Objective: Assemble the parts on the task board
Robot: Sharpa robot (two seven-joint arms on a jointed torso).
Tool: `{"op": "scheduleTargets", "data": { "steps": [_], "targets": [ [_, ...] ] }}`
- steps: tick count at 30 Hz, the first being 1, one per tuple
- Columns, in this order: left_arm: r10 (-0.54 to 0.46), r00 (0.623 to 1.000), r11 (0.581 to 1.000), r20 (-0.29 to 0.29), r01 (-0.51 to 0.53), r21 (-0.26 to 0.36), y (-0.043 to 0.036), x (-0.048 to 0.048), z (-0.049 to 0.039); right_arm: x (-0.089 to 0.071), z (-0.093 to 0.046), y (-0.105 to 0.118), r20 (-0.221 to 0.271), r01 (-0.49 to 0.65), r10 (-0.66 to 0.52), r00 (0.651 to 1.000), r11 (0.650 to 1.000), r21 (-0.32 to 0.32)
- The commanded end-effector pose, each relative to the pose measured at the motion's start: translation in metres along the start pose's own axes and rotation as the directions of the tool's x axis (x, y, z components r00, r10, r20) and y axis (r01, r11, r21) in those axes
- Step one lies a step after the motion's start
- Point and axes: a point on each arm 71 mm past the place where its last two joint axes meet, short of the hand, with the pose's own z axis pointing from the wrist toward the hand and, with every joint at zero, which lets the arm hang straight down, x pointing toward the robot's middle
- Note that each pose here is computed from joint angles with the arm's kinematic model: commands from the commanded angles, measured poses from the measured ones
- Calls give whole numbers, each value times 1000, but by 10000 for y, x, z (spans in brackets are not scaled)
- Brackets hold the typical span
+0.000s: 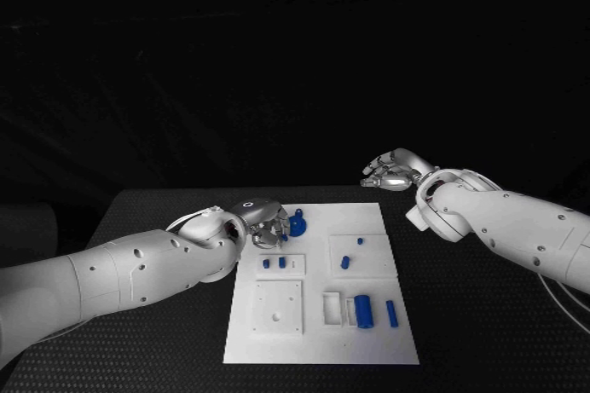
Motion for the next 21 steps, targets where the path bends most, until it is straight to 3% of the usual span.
{"op": "scheduleTargets", "data": {
  "steps": [1, 5, 21],
  "targets": [
    [-18, 1000, 1000, -19, 17, -10, 50, 4, -21, 4, -3, 1, -10, 0, 0, 1000, 1000, -7],
    [-21, 999, 1000, -25, 20, -24, 105, 1, -41, 3, -5, 1, -10, 0, 0, 1000, 1000, -7],
    [-24, 998, 998, -52, 22, -51, 189, 10, -72, 0, -7, -3, -10, 0, 0, 1000, 1000, -7]
  ]
}}
